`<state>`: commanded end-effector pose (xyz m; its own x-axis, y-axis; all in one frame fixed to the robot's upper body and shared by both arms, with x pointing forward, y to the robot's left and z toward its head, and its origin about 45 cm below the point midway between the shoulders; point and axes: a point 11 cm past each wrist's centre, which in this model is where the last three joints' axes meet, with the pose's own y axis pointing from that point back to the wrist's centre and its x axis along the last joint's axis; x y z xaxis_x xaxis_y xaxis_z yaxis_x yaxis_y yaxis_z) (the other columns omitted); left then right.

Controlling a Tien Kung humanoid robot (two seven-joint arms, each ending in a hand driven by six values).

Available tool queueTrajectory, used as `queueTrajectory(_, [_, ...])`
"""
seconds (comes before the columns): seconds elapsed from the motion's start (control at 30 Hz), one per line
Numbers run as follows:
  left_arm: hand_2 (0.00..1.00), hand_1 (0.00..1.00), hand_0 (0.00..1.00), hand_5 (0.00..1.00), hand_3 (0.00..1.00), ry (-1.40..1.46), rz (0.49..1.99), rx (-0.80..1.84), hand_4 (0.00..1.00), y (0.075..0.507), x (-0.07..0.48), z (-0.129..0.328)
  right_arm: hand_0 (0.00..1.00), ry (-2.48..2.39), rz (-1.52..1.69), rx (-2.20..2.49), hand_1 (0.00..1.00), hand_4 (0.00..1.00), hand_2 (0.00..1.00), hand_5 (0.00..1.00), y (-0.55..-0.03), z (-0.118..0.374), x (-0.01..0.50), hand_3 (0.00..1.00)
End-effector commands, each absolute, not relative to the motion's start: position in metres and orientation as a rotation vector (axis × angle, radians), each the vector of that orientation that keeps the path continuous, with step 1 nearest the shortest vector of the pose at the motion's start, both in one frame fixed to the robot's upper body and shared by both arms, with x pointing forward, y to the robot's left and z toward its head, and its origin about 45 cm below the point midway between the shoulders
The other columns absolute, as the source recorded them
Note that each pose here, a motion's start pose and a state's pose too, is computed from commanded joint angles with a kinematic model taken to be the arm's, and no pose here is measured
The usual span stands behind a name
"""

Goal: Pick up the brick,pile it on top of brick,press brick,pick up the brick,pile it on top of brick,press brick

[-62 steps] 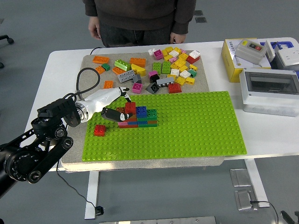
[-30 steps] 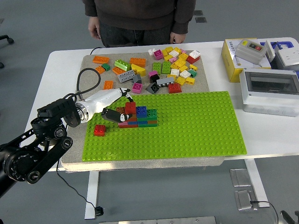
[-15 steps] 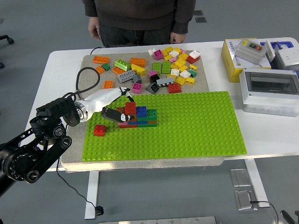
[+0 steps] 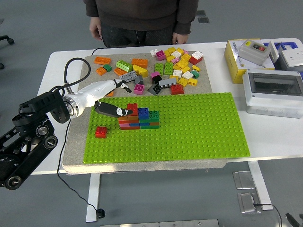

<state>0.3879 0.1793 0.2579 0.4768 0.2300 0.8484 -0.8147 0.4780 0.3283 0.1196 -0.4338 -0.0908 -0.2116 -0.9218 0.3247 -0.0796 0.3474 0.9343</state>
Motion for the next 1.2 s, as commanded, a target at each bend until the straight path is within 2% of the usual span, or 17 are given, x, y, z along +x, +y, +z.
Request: queueTrajectory(1.2, [0.998,0.998,0.977,0.576,0.664,-0.774,0.701,0.87,0.881,0.18,0.38,0.225,0.729,-1.583,-1.032,0.927,0.67,0.599,0.662,0.985,-0.432,-0.092,0.118,0.749])
